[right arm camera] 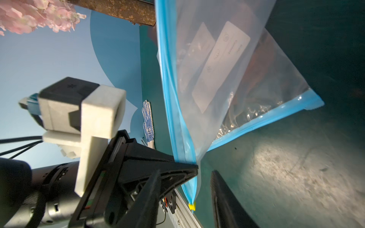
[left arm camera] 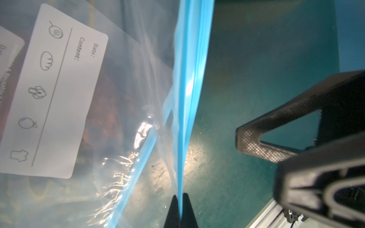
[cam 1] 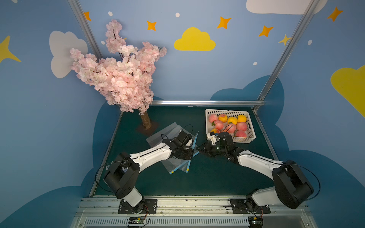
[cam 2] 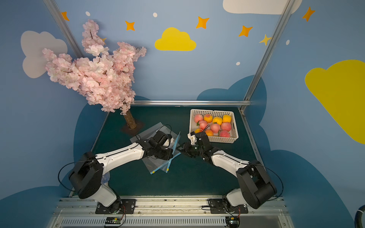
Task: Place the peach in a zip-top bag and seal the zipper
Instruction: Open the zipper food storage bag.
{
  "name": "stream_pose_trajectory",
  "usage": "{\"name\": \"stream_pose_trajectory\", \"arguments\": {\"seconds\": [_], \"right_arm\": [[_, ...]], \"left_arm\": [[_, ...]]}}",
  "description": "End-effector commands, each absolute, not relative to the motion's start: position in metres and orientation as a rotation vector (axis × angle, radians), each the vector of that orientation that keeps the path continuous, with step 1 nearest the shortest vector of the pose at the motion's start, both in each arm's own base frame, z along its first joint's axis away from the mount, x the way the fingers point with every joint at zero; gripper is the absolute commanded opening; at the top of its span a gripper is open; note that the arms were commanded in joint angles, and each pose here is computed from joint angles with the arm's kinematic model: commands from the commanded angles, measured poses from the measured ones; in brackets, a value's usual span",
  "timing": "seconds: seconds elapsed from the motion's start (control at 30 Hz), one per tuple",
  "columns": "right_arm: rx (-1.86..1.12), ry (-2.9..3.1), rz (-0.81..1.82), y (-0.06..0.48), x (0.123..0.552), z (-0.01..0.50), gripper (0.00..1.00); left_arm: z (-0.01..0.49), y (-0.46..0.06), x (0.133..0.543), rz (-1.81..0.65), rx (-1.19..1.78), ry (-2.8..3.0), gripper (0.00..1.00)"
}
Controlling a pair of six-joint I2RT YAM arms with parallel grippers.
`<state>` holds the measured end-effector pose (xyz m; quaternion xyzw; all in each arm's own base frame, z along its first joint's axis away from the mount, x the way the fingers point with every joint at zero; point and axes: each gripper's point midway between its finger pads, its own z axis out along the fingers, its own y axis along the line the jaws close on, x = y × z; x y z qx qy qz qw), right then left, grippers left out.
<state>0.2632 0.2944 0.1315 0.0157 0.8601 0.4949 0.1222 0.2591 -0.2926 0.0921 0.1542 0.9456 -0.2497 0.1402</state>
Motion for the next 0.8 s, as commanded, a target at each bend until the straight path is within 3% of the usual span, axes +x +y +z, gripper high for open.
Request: {"name": "stream_pose_trajectory", "arguments": {"seconds": [0.0,0.3,0.63,0.77], "right_arm": [[-0.004,2.526,1.422,0.303,0.267,0.131,0.39],[-0.007,2.561,1.426,0.316,0.272,0.118,0.20],[-0.049,2.544,1.477,0.327,0.273,0.121,0.24],[-0.047,2.555,1.466,0.327,0.273,0.116,0.21]], "left_arm": [[0.101,-0.297,0.257,-0.789,0.443,2.710,0.03],[0.098,-0.296,0.256,-0.787,0.436,2.718,0.03],[0.098,-0.299,0.251,-0.830,0.457,2.720,0.03],[0.101,-0.301,0.249,-0.852,0.470,2.710,0.03]]}}
